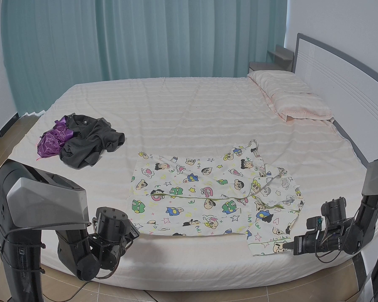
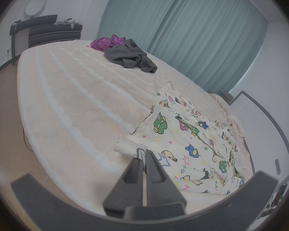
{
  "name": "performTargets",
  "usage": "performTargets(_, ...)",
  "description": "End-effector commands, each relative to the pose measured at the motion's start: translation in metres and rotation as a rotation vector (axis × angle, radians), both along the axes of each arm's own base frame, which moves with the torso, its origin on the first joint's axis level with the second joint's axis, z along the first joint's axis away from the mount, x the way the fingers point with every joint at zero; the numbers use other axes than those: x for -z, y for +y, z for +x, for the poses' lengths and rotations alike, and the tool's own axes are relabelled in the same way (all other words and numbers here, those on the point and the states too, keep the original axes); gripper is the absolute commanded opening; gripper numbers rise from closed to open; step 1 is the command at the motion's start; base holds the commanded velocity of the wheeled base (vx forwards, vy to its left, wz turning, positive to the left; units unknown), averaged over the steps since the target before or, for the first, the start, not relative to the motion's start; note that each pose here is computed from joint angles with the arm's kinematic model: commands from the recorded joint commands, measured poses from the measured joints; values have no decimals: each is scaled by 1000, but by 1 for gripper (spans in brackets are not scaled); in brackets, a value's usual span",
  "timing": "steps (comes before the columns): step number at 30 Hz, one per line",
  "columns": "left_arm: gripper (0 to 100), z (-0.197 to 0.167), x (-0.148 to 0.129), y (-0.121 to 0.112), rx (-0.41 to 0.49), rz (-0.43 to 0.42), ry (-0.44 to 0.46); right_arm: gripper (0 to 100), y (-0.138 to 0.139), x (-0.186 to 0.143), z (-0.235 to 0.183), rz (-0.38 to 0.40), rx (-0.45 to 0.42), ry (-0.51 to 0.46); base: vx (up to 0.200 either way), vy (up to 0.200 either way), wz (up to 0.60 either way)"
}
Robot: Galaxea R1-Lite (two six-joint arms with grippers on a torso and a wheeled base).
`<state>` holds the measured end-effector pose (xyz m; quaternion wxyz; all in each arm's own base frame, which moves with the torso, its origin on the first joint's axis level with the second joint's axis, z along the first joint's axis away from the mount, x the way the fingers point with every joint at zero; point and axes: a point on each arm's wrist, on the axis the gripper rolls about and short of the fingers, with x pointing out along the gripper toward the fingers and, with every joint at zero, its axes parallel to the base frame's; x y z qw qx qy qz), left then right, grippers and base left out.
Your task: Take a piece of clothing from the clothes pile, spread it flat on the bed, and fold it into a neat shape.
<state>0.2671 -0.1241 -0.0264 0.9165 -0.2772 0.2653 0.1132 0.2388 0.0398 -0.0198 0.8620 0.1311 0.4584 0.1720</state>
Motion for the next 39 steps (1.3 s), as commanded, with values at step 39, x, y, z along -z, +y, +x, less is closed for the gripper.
performTargets(39,0,-73,-9,4,254,335,134,0,-17,-49,-75,-18,-47,85,0,0,0)
